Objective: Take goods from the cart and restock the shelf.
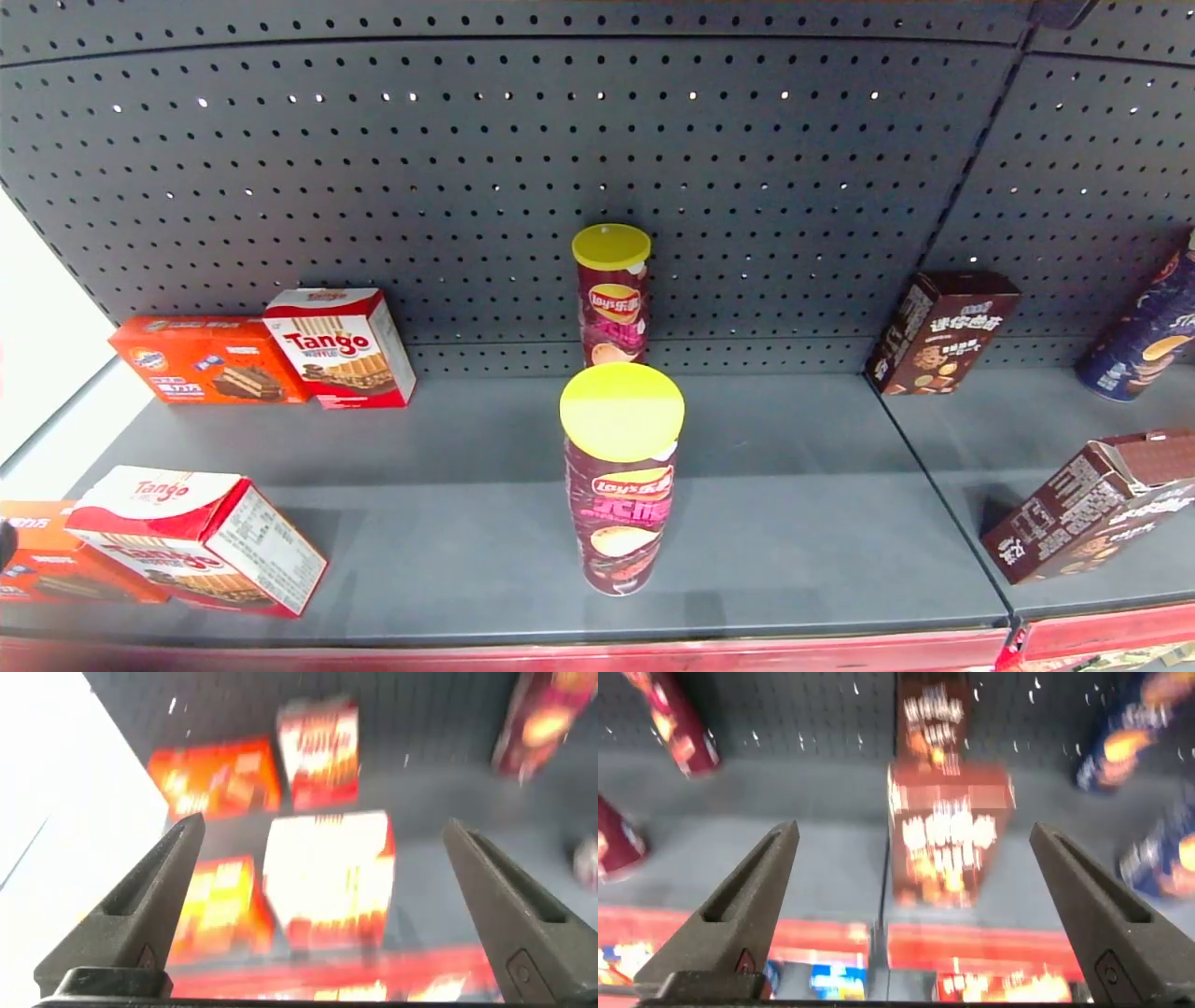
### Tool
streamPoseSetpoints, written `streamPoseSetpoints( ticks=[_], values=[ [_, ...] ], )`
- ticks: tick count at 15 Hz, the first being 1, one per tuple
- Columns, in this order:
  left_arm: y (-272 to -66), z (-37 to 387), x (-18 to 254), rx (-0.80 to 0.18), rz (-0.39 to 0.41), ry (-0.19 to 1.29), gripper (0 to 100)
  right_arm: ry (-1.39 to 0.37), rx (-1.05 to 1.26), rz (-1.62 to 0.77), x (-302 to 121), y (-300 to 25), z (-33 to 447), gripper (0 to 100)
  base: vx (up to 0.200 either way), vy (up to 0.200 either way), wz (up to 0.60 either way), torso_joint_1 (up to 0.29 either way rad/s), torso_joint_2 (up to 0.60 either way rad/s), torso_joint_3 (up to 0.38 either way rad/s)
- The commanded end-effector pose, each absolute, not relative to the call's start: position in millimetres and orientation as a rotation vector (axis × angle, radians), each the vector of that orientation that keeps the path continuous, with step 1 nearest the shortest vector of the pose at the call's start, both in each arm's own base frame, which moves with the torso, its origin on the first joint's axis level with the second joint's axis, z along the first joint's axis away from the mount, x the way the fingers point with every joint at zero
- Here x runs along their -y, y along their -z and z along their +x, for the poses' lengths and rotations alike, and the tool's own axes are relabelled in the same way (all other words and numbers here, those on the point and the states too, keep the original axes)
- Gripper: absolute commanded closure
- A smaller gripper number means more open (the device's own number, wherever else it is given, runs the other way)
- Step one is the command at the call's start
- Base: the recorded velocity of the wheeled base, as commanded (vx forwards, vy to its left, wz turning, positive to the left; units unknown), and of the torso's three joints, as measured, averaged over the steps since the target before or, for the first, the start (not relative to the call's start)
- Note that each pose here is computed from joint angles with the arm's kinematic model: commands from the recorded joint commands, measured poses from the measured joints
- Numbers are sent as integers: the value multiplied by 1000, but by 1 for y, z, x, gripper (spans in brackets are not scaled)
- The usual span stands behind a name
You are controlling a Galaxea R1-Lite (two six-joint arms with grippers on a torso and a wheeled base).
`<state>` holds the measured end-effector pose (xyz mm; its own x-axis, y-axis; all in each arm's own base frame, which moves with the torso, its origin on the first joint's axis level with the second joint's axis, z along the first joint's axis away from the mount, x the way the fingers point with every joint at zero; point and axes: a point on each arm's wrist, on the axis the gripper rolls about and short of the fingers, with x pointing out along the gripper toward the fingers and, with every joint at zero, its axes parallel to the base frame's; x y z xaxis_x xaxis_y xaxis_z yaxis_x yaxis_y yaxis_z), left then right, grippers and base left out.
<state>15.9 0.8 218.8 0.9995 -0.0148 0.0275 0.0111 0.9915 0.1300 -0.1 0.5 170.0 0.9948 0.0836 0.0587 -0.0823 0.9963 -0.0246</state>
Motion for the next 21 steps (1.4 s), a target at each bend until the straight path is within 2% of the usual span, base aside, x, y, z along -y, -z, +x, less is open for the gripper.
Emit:
streamPoseSetpoints(
  ticks=[1, 4, 5, 6, 8, 9, 11, 13, 15, 19, 21],
  values=[
    [-186, -43, -9, 79, 124, -47, 0, -79, 103, -6, 1, -125, -26, 0, 0, 0, 0, 0, 0, 0],
    [-161, -54, -11, 71, 127, -51, 0, -32, 104, 48, 0, -101, -28, 0, 0, 0, 0, 0, 0, 0],
    [-153, -49, -10, 78, 126, -55, 0, -5, 58, 53, 1, -82, -23, 0, 0, 0, 0, 0, 0, 0],
    [-152, -47, -10, 100, 123, -55, 0, 1, 66, 53, 1, -83, -23, 0, 0, 0, 0, 0, 0, 0],
    [-132, -34, -8, 78, 147, -57, 0, -10, 32, 43, 0, -79, -23, 0, 0, 0, 0, 0, 0, 0],
    [-129, -32, -8, 78, 152, -56, 0, -9, 3, 37, 1, -76, -23, 0, 0, 0, 0, 0, 0, 0],
    [-100, -20, -6, 25, 165, -44, 0, -25, -1, -5, 0, -76, -22, 0, 0, 0, 0, 0, 0, 0],
    [-88, -16, -4, 30, 166, 27, 0, -23, -2, 0, 0, -76, -22, 0, 0, 0, 0, 0, 0, 0],
    [-86, -16, -4, 9, 156, 52, 0, -23, -2, 0, 0, -76, -22, 0, 0, 0, 0, 0, 0, 0],
    [-86, -16, -5, 0, 67, -2, 0, -23, -2, 0, 0, -76, -22, 0, 0, 0, 0, 0, 0, 0],
    [-98, -18, -6, 59, -1, -46, 0, -23, -2, 0, 0, -76, -22, 0, 0, 0, 0, 0, 0, 0]
  ],
)
